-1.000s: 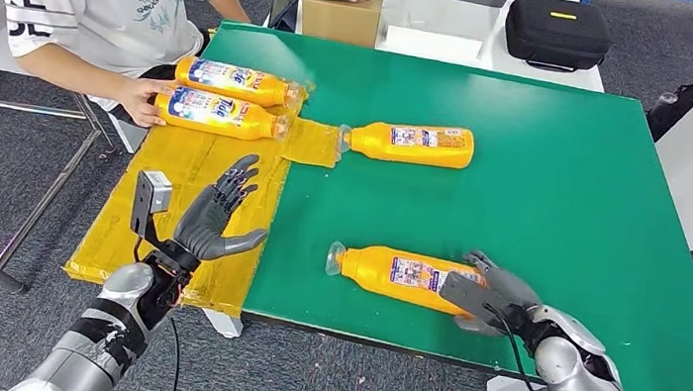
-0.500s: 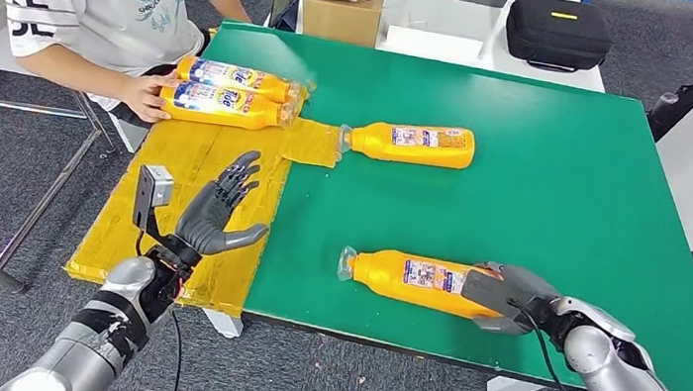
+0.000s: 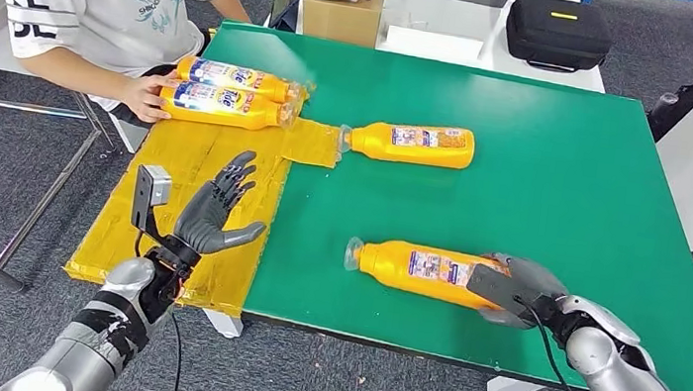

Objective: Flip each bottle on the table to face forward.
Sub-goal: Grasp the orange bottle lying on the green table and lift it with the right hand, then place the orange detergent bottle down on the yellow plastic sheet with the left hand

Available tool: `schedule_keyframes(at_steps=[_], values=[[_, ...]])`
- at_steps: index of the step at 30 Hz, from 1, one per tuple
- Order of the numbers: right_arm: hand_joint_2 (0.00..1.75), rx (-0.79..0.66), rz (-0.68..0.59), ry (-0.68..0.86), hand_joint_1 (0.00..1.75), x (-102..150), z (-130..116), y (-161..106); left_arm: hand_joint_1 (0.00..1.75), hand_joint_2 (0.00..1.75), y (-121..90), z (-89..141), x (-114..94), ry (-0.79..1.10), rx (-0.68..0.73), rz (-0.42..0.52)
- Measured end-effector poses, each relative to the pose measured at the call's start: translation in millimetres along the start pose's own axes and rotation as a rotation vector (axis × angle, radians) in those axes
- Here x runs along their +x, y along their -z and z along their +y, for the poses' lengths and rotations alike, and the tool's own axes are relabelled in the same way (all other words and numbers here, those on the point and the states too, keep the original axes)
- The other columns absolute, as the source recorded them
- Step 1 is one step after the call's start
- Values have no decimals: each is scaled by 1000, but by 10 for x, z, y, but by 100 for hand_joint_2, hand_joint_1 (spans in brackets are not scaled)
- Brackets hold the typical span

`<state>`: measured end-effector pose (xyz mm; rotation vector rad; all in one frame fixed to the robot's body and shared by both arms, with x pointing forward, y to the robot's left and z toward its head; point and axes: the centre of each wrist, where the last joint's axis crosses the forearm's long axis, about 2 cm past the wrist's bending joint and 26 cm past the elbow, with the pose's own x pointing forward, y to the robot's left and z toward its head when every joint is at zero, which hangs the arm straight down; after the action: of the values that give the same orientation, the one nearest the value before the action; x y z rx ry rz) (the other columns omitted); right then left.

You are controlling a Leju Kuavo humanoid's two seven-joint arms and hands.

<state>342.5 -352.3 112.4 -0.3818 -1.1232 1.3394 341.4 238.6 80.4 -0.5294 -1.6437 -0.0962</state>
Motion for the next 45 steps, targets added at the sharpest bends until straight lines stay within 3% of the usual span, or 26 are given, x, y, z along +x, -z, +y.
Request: schedule_keyframes(at_steps=[8, 14, 18, 31, 45], values=[[175, -370, -251, 282, 175, 821, 493, 150, 0, 175, -52, 25, 45, 44, 123, 1], [175, -479, -383, 463, 175, 1341, 689, 229, 0, 175, 40, -66, 83, 83, 181, -16], [175, -533, -433, 549, 175, 1560, 738, 261, 0, 175, 112, -146, 113, 85, 178, -27], [175, -470, -601, 690, 175, 1805, 700, 476, 0, 175, 405, -355, 293, -103, 20, -49], [175, -411, -604, 708, 175, 1794, 689, 624, 0, 175, 547, -473, 407, -176, -66, -51]])
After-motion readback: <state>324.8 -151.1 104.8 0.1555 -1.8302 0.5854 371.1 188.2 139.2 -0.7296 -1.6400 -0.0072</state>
